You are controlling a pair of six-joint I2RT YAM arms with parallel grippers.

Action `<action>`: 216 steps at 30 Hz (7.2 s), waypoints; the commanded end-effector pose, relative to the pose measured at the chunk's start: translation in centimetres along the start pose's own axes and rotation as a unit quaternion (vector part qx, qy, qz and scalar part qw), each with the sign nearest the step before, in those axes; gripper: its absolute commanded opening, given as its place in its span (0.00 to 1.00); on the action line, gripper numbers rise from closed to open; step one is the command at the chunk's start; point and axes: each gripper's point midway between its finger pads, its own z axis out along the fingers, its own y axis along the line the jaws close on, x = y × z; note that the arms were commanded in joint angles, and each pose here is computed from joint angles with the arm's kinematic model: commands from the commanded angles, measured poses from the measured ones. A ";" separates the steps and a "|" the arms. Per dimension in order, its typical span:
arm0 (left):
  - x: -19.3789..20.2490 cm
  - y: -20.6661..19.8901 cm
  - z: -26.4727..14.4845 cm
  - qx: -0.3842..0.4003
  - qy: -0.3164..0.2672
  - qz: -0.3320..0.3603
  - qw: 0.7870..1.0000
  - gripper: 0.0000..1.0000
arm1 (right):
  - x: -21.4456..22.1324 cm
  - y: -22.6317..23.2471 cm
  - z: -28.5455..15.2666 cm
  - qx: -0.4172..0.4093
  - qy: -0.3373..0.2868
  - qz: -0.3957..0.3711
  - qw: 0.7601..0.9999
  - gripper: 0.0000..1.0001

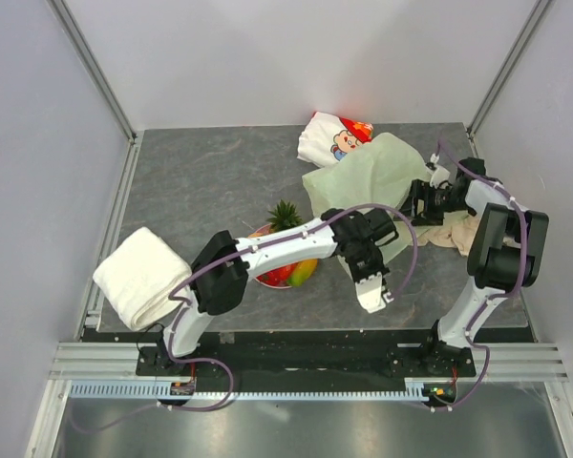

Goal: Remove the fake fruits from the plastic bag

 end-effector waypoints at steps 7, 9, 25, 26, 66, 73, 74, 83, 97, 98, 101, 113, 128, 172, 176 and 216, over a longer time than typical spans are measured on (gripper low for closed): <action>-2.6 4.7 -16.4 -0.178 0.035 -0.041 0.983 0.02 | -0.9 -8.8 -7.8 0.194 -0.044 0.056 0.978 0.82; -2.6 5.0 -17.3 -0.207 0.040 -0.050 0.976 0.02 | -0.6 -8.9 -10.0 0.210 -0.049 0.042 0.976 0.82; -3.0 4.1 -17.3 -0.243 0.023 -0.073 0.967 0.02 | 1.1 12.1 -11.3 -0.145 -0.014 -0.316 0.937 0.76; -3.0 3.9 -17.1 -0.242 0.022 -0.081 0.967 0.02 | 2.1 12.2 -10.8 -0.148 0.000 -0.320 0.936 0.76; -1.0 5.8 -19.9 -0.292 0.024 -0.153 0.944 0.02 | -6.6 15.9 -4.0 -0.003 -0.159 -0.362 0.919 0.91; -0.6 6.1 -19.8 -0.294 0.027 -0.163 0.942 0.02 | -6.6 12.5 2.1 0.028 -0.112 -0.349 0.930 0.93; -0.7 6.1 -19.7 -0.293 0.025 -0.162 0.942 0.02 | -6.7 12.1 2.8 0.036 -0.111 -0.349 0.930 0.94; -0.2 6.3 -19.4 -0.292 0.028 -0.168 0.941 0.02 | -5.9 11.0 8.4 0.051 -0.091 -0.339 0.935 0.95; 0.9 6.1 -18.5 -0.284 0.041 -0.179 0.941 0.02 | -4.4 8.7 12.0 0.095 -0.033 -0.361 0.927 0.84; 1.0 6.1 -18.5 -0.284 0.042 -0.178 0.941 0.02 | -4.5 8.9 11.9 0.095 -0.035 -0.362 0.927 0.81; 1.2 6.1 -18.3 -0.283 0.044 -0.179 0.941 0.02 | -5.2 9.6 10.9 0.096 -0.050 -0.365 0.925 0.64; 5.9 8.1 -20.8 -0.350 0.070 -0.255 0.899 0.02 | -8.1 15.9 -1.2 0.057 -0.112 -0.382 0.916 0.45; 1.6 6.7 -33.8 -0.473 0.037 -0.377 0.795 0.98 | -6.3 26.0 -15.2 0.061 -0.182 -0.463 0.865 0.46; -2.6 -23.3 -45.2 -0.668 0.035 -0.621 0.408 0.98 | 10.6 34.7 7.5 -0.038 0.072 -0.761 0.643 0.48; -2.5 -23.2 -45.2 -0.665 0.029 -0.623 0.410 0.98 | 10.5 34.7 7.6 -0.036 0.066 -0.760 0.646 0.49; 0.1 -29.8 -34.9 -0.531 0.057 -0.762 0.366 0.99 | 8.8 35.7 5.8 0.000 0.028 -0.748 0.663 0.84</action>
